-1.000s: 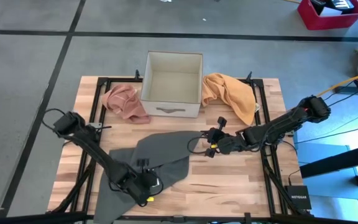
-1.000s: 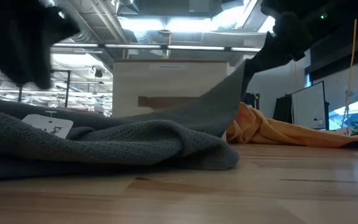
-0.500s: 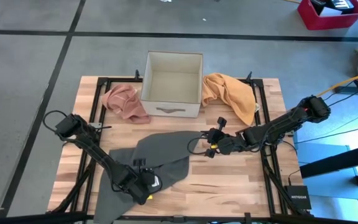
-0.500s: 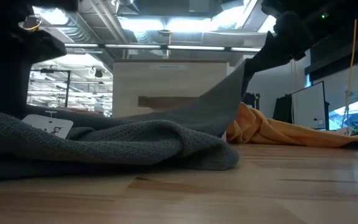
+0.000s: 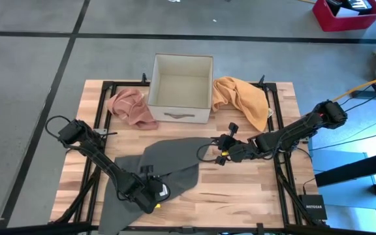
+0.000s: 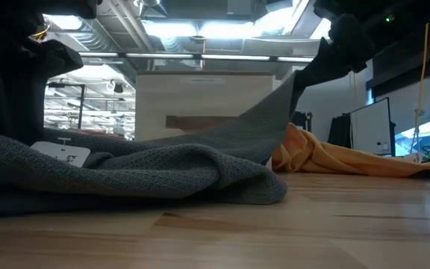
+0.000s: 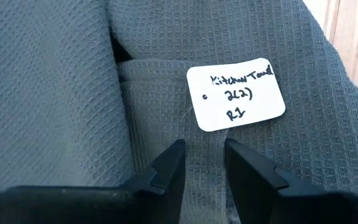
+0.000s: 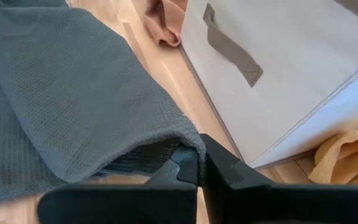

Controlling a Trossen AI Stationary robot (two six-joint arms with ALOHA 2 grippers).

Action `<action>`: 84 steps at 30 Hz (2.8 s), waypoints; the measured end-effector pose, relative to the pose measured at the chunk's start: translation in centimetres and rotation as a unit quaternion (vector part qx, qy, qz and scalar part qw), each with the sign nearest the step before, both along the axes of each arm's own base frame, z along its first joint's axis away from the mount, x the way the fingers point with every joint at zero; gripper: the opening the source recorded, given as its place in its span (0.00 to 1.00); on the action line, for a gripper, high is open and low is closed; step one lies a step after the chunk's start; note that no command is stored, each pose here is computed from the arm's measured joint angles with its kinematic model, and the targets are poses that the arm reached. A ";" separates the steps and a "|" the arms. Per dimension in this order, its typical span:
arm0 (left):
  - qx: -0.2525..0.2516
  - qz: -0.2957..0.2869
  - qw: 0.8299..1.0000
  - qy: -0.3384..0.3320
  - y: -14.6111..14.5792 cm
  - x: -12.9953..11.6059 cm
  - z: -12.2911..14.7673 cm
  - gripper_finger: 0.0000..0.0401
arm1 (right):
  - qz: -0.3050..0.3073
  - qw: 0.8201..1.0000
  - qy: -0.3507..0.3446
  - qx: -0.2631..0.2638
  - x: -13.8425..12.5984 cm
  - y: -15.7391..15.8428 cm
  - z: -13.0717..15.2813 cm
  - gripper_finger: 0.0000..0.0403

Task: Fold towel
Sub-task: Fold the dark gray towel

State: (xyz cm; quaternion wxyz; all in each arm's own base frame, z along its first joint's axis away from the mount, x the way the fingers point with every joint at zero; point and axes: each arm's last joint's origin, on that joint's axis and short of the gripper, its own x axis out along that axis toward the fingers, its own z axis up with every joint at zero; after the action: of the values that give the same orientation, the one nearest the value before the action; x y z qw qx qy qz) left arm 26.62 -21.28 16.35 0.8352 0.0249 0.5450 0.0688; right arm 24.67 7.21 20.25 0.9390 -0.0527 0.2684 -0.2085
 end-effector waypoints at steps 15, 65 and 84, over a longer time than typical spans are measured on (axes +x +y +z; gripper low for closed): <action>0.068 -0.005 0.997 -0.027 0.8 -0.3 -0.8 0.26 | 0.000 1.000 0.000 0.001 0.0 0.0 0.0 0.01; -0.079 0.206 0.958 -0.184 4.9 -5.4 10.1 0.42 | 0.015 1.000 0.004 0.011 0.0 0.1 -0.1 0.02; -0.045 0.041 0.997 -0.056 0.0 -2.2 0.7 0.42 | 0.008 1.000 0.009 0.012 -0.2 0.0 -0.6 0.02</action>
State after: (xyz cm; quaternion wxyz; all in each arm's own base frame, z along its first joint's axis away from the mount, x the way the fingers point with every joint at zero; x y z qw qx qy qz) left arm 24.39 -21.26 17.06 0.8612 -0.0394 0.5004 0.0797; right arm 24.42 7.19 19.63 0.9388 -0.0458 0.2786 -0.1974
